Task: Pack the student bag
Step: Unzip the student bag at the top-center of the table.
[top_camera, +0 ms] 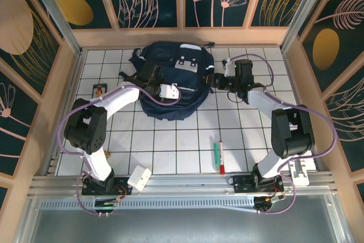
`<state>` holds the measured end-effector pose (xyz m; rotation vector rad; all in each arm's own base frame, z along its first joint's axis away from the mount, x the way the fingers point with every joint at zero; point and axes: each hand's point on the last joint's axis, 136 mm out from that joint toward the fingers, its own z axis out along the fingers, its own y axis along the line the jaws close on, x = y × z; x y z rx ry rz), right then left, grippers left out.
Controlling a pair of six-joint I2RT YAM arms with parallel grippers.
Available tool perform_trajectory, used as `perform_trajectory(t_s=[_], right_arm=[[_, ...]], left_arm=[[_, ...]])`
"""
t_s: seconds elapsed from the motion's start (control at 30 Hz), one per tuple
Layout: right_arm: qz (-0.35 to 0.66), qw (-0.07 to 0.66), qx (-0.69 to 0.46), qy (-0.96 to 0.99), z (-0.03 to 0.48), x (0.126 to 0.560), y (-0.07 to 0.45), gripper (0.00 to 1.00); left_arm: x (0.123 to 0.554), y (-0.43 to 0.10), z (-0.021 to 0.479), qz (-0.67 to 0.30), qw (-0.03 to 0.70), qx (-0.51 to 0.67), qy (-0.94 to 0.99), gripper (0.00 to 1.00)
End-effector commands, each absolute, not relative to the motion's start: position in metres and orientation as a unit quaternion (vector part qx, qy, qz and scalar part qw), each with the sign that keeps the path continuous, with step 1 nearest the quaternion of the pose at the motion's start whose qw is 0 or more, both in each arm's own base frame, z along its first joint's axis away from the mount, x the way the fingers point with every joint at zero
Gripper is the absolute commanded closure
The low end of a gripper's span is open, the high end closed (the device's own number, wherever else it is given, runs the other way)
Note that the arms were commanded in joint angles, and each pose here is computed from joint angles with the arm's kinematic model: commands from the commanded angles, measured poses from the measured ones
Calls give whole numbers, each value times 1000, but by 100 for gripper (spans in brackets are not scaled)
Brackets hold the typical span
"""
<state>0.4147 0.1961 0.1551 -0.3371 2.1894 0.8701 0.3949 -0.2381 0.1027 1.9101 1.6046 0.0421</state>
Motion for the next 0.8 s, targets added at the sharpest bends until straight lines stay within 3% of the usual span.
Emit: perform_trajectory(t_s=[0.0, 0.1, 0.23, 0.47, 0.77], right_arm=[[279, 440, -419, 744, 166, 392, 217, 54], [217, 446, -537, 683, 148, 386, 219, 54], [187, 438, -596, 647, 126, 397, 224, 54], [177, 459, -605, 626, 118, 421, 231, 54], [217, 470, -615, 594, 126, 410, 242, 54]], left_arm=[[394, -248, 132, 2, 357, 731, 582, 100], [388, -254, 153, -18, 393, 726, 564, 100], [383, -255, 176, -45, 429, 715, 550, 100], [375, -253, 196, -70, 468, 708, 524, 100], [371, -253, 194, -80, 459, 716, 521, 100]])
